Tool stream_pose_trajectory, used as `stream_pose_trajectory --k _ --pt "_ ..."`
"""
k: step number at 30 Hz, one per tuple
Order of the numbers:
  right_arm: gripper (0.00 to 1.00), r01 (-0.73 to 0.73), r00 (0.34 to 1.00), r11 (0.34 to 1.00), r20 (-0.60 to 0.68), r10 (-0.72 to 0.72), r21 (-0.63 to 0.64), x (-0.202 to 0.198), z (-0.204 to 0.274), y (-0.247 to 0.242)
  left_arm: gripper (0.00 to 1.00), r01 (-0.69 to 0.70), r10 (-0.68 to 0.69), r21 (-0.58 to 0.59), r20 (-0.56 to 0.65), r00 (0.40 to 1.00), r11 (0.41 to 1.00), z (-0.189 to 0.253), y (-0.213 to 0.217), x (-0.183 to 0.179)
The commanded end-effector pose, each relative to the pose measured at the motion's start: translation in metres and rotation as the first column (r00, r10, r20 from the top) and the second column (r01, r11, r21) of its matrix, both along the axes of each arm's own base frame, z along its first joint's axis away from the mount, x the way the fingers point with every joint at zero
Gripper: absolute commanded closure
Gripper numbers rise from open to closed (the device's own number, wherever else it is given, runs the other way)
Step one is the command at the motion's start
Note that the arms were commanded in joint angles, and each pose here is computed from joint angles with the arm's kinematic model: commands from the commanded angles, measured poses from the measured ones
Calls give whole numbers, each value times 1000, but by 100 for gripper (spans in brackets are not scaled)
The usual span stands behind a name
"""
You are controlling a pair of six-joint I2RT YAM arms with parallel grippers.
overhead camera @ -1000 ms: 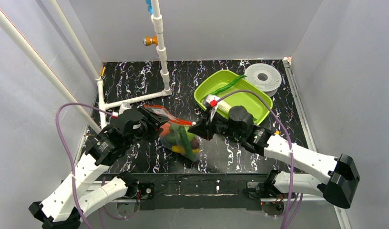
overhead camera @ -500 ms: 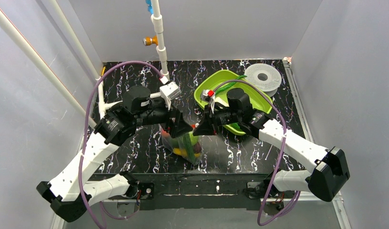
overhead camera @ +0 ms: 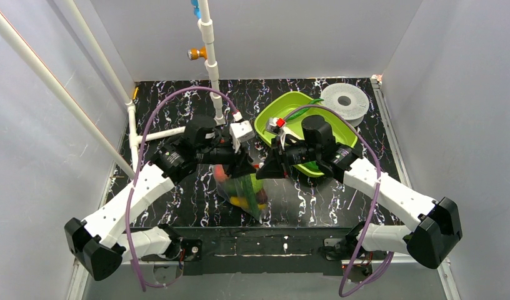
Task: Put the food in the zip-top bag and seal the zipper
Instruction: Zip the zipper food storage bag at the center of the board.
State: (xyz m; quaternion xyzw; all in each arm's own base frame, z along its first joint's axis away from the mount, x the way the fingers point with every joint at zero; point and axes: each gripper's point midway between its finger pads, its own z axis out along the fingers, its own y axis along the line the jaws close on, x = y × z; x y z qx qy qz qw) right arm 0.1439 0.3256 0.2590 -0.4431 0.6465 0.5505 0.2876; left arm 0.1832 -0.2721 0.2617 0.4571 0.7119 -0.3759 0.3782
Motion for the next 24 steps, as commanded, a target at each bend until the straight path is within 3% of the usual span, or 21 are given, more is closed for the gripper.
stream_pose_trajectory --k 1,6,9,12,15,24 --pt "99 -42 997 997 63 38 61 -7 27 -3 77 -76 75 76 13 997 994 -10 14 8" --pt "98 4 998 998 70 -8 64 -3 31 -5 89 -24 26 26 -82 996 999 -6 9 -11" --pt "65 95 993 992 56 -100 82 6 31 -6 91 -60 60 3 -109 992 998 -1 10 -13" --pt "48 133 989 979 36 -140 152 8 37 -5 94 -94 89 -30 -135 987 995 5 11 -17" --pt "42 156 987 965 0 -160 211 7 37 -4 100 -137 129 -49 -135 982 989 5 14 -15" --pt "40 103 995 955 -15 -103 278 7 38 6 100 -153 140 -71 -159 977 986 6 17 -21"
